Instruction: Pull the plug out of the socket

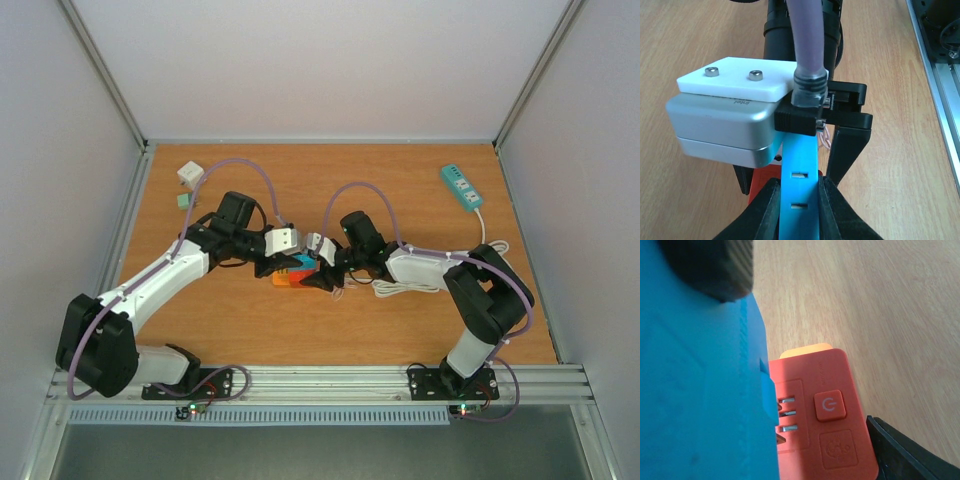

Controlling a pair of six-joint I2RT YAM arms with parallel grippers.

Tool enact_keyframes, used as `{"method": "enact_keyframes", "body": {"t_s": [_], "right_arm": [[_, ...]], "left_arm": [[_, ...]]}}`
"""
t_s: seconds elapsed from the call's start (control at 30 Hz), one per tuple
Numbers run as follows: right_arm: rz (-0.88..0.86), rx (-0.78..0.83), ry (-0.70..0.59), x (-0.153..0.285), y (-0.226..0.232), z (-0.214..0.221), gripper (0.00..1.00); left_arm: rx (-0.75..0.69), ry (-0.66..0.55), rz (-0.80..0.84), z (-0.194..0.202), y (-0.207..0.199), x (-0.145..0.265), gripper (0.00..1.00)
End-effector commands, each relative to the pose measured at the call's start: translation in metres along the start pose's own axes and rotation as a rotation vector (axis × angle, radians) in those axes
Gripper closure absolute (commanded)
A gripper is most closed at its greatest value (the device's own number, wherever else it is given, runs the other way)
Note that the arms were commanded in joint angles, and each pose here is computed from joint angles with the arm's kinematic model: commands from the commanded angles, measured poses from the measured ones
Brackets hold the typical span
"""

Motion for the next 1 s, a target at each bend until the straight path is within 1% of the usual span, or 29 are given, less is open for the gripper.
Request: {"method": "enact_keyframes", "body": {"t_s": [0.0,0.1,0.47,0.73,0.87,0.97], "right_arm": [[-0.017,-0.037,0.003,-0.004,-0.004,-0.003,0.26],[-0.022,-0.043,-0.022,0.000,-0.008,-0.014,0.18],[-0.034,-0.061,-0.070,0.018,-0.018,-0.053,0.06],[-0.006,-0.125,-0.090,0.048,-0.032,-0.076,0.03],[0.042,-0.172,-0.103,0.066,-0.039,-0.081,0.02],[0.065,-0.179,-0.104,0.076,-0.041,-0.085,0.02]], "left_arm": [[-0.063,-0.056,0.011,-0.015,0.001,0.008,0.96],[-0.053,-0.059,0.000,-0.013,0.003,0.012,0.96],[0.028,-0.112,-0.029,-0.023,0.013,0.043,0.96],[0.136,-0.121,0.044,-0.039,0.005,0.064,0.98],[0.125,-0.186,0.040,-0.053,-0.007,0.081,0.99],[0.115,-0.237,0.015,-0.064,-0.016,0.094,0.99]]}}
Point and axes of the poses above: each gripper's point midway between its finger pads, its own x axis back along the fingers, its own y axis along the line the jaws close on, z = x × y, the point moved 8 cm from there along x, back along the fingers, and after that the axes turned 14 degrees about x, right-handed, at the moved point
